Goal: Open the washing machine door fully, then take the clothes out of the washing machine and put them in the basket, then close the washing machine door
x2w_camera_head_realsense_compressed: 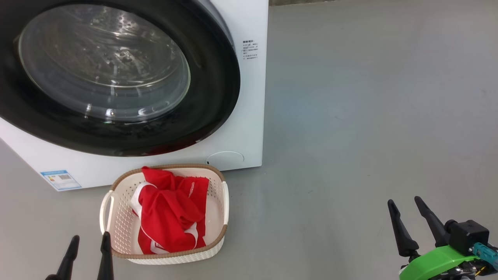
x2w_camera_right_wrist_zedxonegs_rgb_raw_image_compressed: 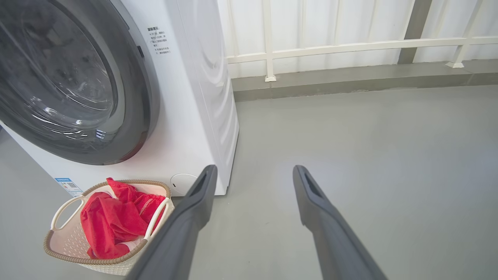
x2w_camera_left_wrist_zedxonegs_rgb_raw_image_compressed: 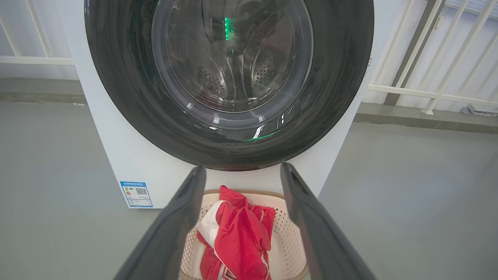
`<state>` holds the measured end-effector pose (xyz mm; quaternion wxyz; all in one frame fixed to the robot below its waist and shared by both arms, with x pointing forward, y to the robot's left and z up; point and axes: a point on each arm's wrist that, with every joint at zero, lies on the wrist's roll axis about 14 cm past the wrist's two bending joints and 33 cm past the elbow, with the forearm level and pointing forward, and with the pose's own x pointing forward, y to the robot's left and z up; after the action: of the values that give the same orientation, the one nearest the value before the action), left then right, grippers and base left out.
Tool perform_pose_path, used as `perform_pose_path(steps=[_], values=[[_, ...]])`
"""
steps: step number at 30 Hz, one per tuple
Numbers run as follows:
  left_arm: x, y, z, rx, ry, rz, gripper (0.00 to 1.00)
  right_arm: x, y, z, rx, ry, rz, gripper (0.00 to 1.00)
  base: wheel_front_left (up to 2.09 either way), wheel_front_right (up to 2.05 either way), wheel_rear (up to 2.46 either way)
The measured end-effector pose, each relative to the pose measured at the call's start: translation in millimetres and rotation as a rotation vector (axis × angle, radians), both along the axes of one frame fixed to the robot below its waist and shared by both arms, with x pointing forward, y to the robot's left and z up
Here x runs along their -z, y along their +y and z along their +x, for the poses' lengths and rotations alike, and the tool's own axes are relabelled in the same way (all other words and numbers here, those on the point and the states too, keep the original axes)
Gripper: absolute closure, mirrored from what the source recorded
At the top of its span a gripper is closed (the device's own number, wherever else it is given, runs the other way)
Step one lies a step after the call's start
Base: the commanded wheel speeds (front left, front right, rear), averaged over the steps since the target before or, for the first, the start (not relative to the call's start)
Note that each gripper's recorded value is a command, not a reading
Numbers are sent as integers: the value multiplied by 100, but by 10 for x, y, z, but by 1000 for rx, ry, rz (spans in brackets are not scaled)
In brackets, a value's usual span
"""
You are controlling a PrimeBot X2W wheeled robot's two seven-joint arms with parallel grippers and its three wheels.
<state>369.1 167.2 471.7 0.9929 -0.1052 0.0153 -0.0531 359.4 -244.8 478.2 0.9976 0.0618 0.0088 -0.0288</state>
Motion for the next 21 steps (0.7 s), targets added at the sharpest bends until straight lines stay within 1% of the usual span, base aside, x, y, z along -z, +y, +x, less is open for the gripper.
perform_pose_path(steps=[21], values=[[12,70,-24,-22,4,1,0,36,0,20,-1,10,-6,0,0,0,0]])
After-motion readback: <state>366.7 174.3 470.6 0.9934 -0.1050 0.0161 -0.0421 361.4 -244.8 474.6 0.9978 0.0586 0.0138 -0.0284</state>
